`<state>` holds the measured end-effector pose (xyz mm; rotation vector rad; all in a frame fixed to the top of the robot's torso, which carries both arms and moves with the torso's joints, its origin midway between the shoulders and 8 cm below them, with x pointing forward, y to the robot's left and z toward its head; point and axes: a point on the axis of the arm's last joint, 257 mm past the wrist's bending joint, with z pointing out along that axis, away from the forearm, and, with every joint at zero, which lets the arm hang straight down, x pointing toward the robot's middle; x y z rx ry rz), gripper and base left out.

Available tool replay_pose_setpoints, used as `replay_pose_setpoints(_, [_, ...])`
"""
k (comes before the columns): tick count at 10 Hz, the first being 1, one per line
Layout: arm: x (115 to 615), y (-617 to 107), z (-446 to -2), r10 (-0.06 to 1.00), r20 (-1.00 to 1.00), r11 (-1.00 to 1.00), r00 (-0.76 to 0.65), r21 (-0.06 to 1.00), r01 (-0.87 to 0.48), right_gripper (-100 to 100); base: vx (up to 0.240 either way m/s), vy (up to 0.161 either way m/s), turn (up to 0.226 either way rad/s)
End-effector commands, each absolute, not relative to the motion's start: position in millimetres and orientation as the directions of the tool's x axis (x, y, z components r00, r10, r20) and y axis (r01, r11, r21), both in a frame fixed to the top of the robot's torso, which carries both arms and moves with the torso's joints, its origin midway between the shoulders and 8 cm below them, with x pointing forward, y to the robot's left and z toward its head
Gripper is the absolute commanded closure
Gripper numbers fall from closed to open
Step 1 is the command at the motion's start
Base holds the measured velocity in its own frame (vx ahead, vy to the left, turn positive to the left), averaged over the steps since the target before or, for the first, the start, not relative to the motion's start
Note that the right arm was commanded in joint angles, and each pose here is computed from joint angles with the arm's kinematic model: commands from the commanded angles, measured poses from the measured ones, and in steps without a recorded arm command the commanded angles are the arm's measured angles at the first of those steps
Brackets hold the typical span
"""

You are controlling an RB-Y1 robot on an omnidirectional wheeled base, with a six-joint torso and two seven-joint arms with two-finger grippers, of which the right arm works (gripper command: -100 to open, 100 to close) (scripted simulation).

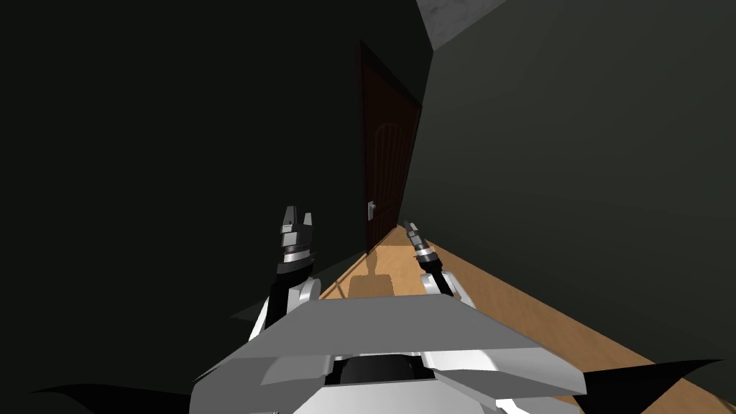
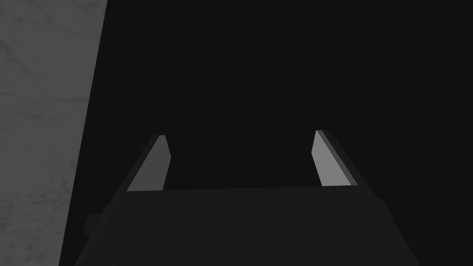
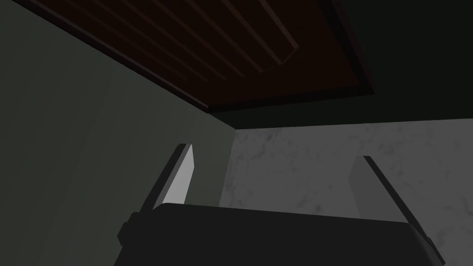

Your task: Pull the door open

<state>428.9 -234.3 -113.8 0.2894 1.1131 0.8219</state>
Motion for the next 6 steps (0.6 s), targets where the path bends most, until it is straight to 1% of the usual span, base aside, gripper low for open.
replay_pose_setpoints(1, [432, -228, -125, 0.681, -0.710, 0.703, 0.181, 0.564, -0.433, -100, 0.106, -0.042, 0.060])
replay_pose_setpoints(3, [440, -220, -142, 0.625, -0.764, 0.742, 0.161, 0.517, -0.428, -100, 0.138, -0.055, 0.105])
replay_pose_setpoints(6, [448, -212, -159, 0.565, -0.813, 0.776, 0.141, 0.465, -0.426, -100, 0.103, -0.030, 0.062])
